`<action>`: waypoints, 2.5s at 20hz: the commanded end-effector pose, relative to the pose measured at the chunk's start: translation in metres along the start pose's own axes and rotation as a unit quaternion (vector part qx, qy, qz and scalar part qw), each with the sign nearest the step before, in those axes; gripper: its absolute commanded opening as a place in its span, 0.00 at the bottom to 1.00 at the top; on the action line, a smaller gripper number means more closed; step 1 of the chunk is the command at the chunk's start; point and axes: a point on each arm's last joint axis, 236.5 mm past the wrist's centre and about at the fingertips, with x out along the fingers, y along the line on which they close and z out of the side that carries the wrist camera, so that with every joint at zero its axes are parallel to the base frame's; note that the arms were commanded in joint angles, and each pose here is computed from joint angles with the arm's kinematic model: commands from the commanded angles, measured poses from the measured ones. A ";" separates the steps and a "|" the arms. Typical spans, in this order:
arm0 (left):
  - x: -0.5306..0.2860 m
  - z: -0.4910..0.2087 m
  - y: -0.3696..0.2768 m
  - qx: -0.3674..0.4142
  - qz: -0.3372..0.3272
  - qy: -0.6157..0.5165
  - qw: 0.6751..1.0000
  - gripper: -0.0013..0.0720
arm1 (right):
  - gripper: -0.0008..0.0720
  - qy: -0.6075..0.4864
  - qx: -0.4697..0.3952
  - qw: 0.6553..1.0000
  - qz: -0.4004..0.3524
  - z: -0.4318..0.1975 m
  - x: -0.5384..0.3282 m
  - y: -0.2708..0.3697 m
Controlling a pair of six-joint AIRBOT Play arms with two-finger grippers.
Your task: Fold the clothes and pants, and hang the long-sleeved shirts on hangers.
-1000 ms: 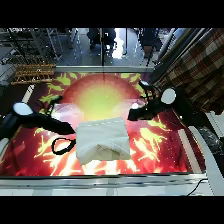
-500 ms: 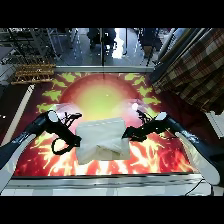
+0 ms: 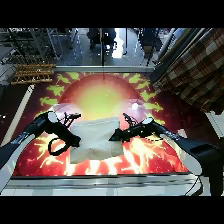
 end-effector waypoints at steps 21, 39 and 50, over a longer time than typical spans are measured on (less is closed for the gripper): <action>-0.174 -0.027 -0.068 0.082 0.077 -0.207 0.972 0.05 | 0.05 -0.419 0.508 0.655 -0.372 -0.339 -0.521 -0.275; -0.298 -0.082 0.068 -0.122 0.443 -0.269 0.846 0.05 | 0.69 -0.216 0.004 0.933 -0.288 -0.003 -0.363 -0.055; -0.312 -0.080 0.048 -0.141 0.415 -0.335 0.834 0.05 | 0.05 -0.264 -0.219 0.798 -0.495 0.095 -0.363 -0.037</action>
